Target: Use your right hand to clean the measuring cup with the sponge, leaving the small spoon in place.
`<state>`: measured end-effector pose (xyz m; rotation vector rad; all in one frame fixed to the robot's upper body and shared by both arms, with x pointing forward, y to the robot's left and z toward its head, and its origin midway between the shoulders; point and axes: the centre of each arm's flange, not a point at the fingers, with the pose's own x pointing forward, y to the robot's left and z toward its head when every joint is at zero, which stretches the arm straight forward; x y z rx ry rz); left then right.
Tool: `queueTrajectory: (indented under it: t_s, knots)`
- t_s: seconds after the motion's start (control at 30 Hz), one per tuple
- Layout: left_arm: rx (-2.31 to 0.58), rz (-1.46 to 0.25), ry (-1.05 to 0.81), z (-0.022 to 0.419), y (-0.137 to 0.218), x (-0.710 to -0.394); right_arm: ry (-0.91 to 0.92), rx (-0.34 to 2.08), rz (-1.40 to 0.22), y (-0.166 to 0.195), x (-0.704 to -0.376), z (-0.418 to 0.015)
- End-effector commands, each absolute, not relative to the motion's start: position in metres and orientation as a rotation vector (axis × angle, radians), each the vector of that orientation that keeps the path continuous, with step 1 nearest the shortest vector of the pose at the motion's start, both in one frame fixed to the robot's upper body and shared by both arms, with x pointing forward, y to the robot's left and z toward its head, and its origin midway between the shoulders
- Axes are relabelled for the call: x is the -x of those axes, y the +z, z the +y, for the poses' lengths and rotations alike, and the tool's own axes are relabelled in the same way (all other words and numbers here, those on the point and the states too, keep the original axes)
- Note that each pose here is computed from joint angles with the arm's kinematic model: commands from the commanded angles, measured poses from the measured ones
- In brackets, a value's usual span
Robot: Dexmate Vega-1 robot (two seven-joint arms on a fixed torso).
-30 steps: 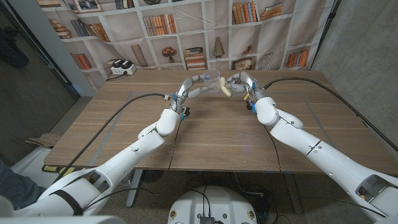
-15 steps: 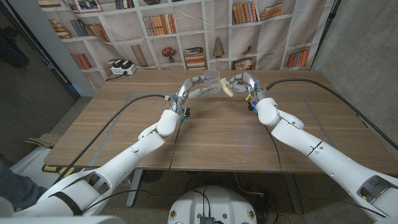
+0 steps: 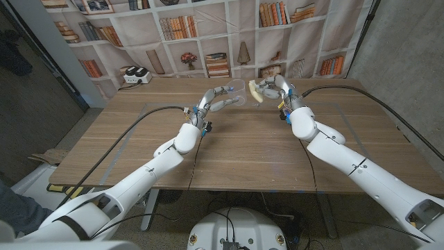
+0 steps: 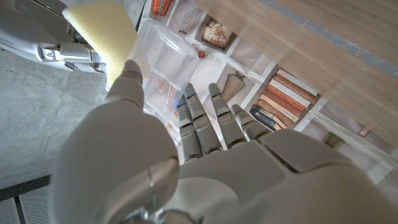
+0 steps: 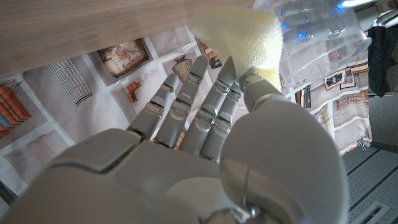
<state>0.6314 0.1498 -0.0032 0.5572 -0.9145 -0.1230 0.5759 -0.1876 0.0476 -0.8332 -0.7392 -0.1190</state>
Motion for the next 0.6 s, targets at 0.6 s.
queueTrajectory:
  t_s: [0.6]
  knots:
    - [-0.546, -0.948, -0.124, 0.141, 0.005, -0.628, -0.035, 0.85, -0.725, 0.033, -0.576, -0.172]
